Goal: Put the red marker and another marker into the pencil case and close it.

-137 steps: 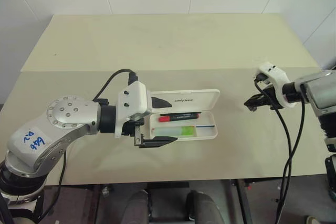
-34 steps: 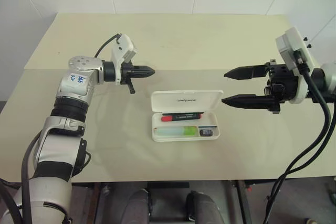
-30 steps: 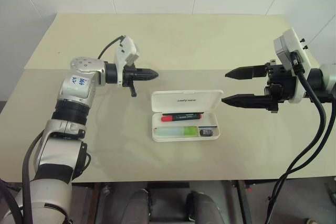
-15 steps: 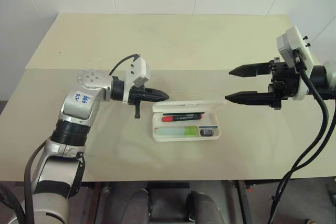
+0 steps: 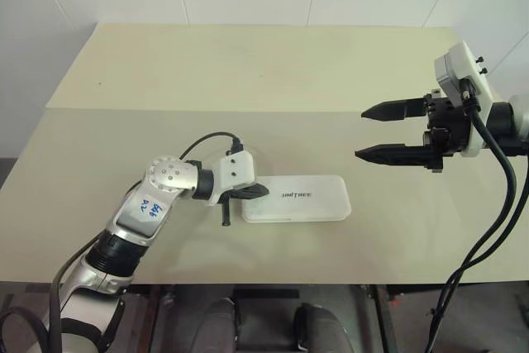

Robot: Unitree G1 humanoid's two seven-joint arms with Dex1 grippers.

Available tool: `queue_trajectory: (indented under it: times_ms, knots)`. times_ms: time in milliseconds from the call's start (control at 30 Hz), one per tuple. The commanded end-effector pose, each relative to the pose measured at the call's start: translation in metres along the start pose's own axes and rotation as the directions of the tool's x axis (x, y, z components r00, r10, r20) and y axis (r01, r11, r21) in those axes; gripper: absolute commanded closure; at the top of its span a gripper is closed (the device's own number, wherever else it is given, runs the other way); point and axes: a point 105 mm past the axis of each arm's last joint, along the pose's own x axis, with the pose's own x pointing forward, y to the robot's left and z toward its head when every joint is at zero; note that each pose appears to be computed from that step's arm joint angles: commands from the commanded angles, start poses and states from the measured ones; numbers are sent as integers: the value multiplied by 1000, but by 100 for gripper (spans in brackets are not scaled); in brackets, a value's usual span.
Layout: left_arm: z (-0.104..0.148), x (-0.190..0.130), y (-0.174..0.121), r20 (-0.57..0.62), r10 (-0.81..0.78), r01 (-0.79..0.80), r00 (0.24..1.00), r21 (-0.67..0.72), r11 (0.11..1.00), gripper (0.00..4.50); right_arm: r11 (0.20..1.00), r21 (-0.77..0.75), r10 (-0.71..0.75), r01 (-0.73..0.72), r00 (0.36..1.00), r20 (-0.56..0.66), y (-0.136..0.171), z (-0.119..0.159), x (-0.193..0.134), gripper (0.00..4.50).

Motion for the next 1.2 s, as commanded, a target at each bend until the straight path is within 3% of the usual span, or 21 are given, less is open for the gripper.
queue_trajectory:
  times_ms: [33, 200, 333, 467, 633, 833, 900, 1000, 1033, 1100, 1200]
  knots:
    - [-10, 3, -1, -15, 29, -30, 999, -82, 996, 449, 998, -58, 5, -5, 1000, 4, 2, 9, 0, 0]
    - [34, -45, 32, 206, 185, -136, 961, -230, 964, 449, 997, -43, 73, -71, 996, 41, 6, 13, 5, 0]
    - [58, -108, 26, 334, 202, -109, 920, -278, 954, 449, 986, -13, 169, -169, 985, 18, 18, 0, 11, 0]
    - [27, -167, 29, 182, 388, -301, 903, -373, 877, 356, 992, 30, 120, -119, 993, -20, 0, -22, 9, 0]
    - [-34, -244, 8, -82, 539, -513, 838, -453, 729, 193, 990, 118, 78, -71, 995, -57, -23, -50, -4, 0]
    - [-77, -315, -4, -210, 783, -745, 585, -521, 417, 1, 969, 211, -118, 127, 991, -57, -62, -75, -26, 0]
    - [-93, -335, -4, -265, 847, -813, 461, -509, 283, 1, 954, 235, -179, 187, 982, -55, -73, -81, -35, 0]
    - [-124, -378, -7, -395, 902, -904, 171, -427, -15, 1, 901, 266, -335, 342, 939, -70, -95, -93, -54, 0]
    - [-129, -387, -8, -415, 904, -905, 107, -418, -85, 1, 880, 279, -379, 384, 923, -71, -102, -96, -58, 0]
    - [-138, -399, -8, -443, 896, -908, 16, -383, -173, 1, 864, 292, -408, 411, 910, -73, -108, -99, -59, 0]
    - [-145, -407, -8, -462, 886, -906, -33, -362, -222, 1, 910, 262, -318, 321, 946, -58, -97, -95, -49, 0]
